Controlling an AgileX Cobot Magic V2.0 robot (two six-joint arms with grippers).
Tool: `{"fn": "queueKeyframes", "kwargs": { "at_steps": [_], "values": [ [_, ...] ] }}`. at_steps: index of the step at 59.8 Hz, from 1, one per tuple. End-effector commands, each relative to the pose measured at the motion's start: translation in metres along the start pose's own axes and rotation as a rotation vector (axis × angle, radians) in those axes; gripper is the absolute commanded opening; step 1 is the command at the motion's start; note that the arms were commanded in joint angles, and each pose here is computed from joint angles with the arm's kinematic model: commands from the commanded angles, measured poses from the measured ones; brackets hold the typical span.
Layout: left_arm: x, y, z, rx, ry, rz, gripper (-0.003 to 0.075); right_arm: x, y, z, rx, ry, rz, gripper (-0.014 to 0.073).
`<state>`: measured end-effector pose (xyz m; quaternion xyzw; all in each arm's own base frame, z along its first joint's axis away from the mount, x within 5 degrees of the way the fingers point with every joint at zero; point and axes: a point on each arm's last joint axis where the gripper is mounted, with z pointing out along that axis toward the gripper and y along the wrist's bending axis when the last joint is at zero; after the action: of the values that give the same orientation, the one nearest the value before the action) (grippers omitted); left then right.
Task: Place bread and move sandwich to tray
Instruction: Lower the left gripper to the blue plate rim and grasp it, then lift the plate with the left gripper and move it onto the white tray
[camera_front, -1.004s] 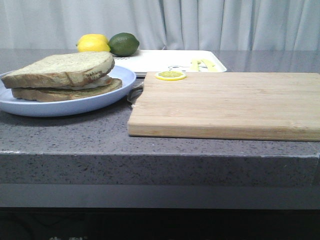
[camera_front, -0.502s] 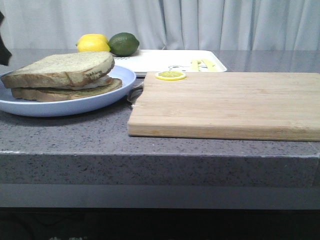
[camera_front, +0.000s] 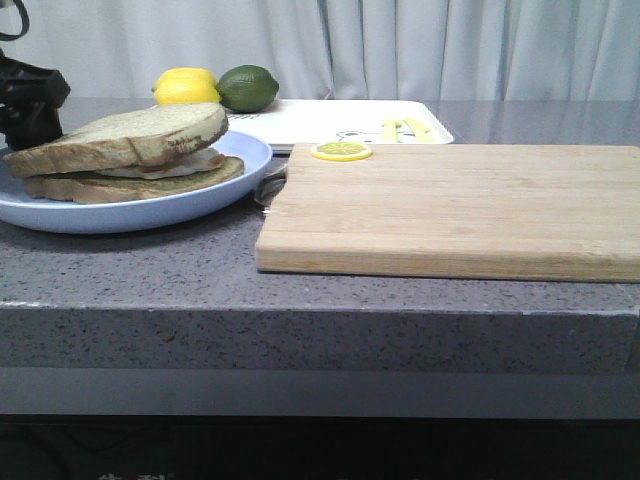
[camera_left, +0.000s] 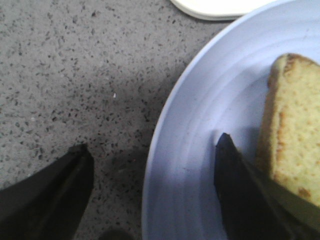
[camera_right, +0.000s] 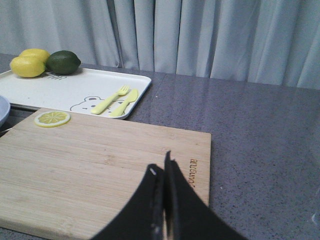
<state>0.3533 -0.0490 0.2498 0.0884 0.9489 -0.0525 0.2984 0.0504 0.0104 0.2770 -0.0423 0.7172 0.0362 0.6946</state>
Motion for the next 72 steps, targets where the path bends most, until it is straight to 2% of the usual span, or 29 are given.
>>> {"fn": "queueKeyframes", "kwargs": {
  "at_steps": [1, 5, 9, 15, 20, 23, 32, 43, 58, 72],
  "values": [
    [-0.017, -0.003, -0.016, -0.001, -0.111, 0.001, 0.0494, -0.015, -0.003, -0.001, 0.038, -0.091, -0.007, -0.0078],
    [-0.016, -0.003, -0.015, 0.000, -0.105, 0.001, 0.0479, -0.015, -0.003, -0.001, 0.038, -0.091, -0.007, -0.0078],
    [-0.016, -0.003, -0.014, 0.000, -0.101, 0.001, 0.0422, -0.015, -0.003, -0.001, 0.038, -0.091, -0.007, -0.0078],
    [-0.016, -0.003, -0.014, 0.000, -0.102, 0.001, 0.0260, -0.015, -0.003, -0.001, 0.038, -0.091, -0.007, -0.0078],
    [-0.016, -0.003, -0.014, 0.000, -0.102, 0.001, 0.0071, -0.015, -0.003, -0.001, 0.038, -0.091, -0.007, -0.0078],
    [-0.016, -0.003, -0.014, 0.000, -0.102, 0.001, -0.0013, -0.015, -0.003, -0.001, 0.038, -0.091, -0.007, -0.0078],
    [-0.016, 0.001, -0.014, -0.003, -0.103, -0.013, -0.0019, -0.015, -0.003, -0.001, 0.038, -0.091, -0.007, -0.0078],
    [-0.022, 0.017, -0.034, 0.046, -0.103, -0.152, -0.0018, -0.015, -0.003, -0.001, 0.038, -0.091, -0.007, -0.0078],
    [-0.042, 0.029, -0.070, 0.213, -0.121, -0.232, -0.0019, -0.015, -0.003, -0.001, 0.038, -0.091, -0.007, -0.0078],
    [-0.063, 0.027, -0.096, 0.318, -0.178, -0.245, -0.0019, -0.015, -0.003, -0.001, 0.038, -0.091, -0.007, -0.0078]
  ]
}}
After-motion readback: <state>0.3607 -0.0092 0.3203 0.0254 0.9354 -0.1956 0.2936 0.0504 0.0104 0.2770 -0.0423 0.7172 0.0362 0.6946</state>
